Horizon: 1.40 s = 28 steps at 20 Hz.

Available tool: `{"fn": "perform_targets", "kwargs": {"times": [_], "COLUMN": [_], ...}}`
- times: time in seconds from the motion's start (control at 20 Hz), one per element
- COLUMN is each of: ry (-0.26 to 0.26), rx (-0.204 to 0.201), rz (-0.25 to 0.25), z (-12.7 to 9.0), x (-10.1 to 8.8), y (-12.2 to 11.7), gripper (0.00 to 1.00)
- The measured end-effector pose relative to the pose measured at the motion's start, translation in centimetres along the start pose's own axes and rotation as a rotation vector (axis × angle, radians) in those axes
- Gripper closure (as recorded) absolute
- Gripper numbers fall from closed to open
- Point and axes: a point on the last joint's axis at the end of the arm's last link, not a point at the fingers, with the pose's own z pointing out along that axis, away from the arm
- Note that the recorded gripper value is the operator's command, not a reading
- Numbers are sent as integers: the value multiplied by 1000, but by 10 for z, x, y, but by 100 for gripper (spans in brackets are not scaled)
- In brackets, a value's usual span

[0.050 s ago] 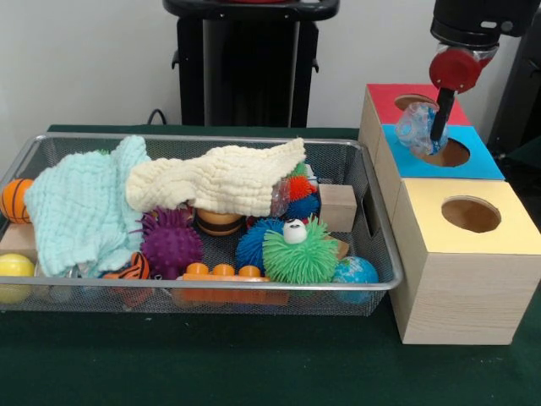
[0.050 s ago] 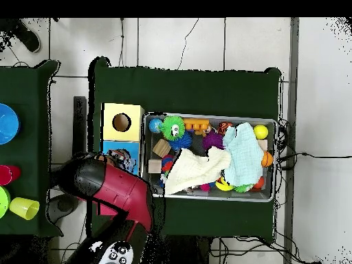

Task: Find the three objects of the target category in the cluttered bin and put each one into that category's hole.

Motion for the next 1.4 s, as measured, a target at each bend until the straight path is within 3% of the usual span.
{"fn": "perform_targets", "kwargs": {"times": [0.4,1.4], "ry": [0,4], "rx": [-26,-24], "rz": [5,-28], "z": [3,3], "x": [-3,12], "y": [2,-14], "gripper": [0,0]}}
